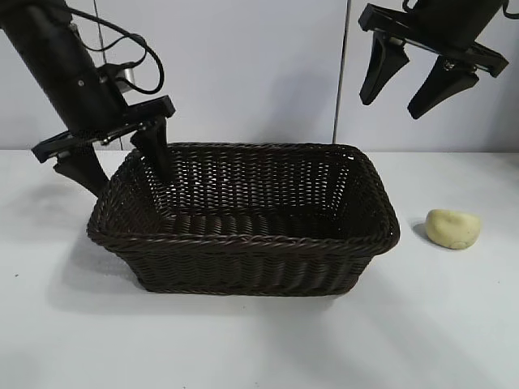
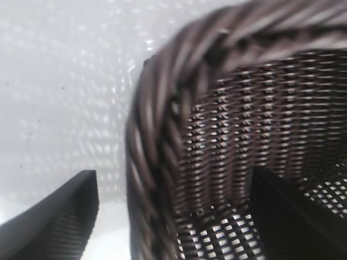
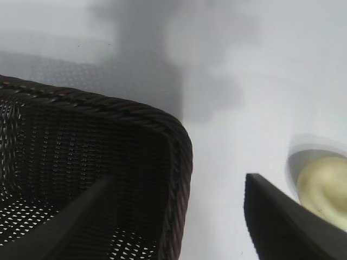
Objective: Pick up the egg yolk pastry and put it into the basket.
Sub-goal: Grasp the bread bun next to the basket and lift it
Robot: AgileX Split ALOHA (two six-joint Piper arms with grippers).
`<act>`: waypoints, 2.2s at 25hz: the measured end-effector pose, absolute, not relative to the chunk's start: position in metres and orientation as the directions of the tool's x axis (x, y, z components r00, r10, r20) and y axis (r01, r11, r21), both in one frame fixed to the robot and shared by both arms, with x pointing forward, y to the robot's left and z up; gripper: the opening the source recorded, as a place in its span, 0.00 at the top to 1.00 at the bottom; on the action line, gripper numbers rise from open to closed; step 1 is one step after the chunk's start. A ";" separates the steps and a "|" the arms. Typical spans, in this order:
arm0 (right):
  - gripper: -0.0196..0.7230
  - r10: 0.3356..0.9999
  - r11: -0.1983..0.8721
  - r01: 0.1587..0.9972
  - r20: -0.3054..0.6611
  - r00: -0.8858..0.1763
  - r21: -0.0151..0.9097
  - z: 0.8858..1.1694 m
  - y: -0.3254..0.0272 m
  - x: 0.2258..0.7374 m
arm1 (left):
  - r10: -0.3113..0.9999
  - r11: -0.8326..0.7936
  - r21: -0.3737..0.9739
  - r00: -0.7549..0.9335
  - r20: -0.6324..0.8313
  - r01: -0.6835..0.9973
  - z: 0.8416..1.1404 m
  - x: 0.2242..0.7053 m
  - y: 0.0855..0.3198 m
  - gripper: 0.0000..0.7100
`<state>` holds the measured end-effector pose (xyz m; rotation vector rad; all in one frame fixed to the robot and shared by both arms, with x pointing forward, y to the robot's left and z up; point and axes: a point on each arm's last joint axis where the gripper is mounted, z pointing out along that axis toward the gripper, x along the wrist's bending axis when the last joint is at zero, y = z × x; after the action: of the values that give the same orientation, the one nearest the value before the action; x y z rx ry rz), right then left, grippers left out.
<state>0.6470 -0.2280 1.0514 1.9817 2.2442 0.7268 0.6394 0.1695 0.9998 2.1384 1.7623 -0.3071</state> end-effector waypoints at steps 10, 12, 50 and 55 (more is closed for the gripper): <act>0.32 0.951 0.062 0.922 0.259 -0.171 0.382 1.051 -0.228 0.647 | 0.895 -0.191 0.193 0.252 -0.369 0.962 1.047 0.619 0.175 0.21; 0.32 0.951 0.062 0.922 0.259 -0.171 0.382 1.051 -0.228 0.647 | 0.892 -0.191 0.216 0.261 -0.368 0.957 1.057 0.616 0.176 0.21; 0.32 0.962 0.067 0.930 0.223 -0.156 0.361 1.050 -0.240 0.647 | 0.847 -0.037 0.187 0.130 -0.516 0.982 1.034 0.601 0.169 0.21; 0.32 0.975 -0.005 0.939 0.211 -0.072 0.344 1.049 -0.273 0.648 | 0.847 -0.038 0.186 0.130 -0.515 0.982 1.033 0.601 0.169 0.21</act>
<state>0.6485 -0.2728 1.0487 2.0771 2.1508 0.6148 0.6011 0.1687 1.0334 1.9244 1.7562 -0.3617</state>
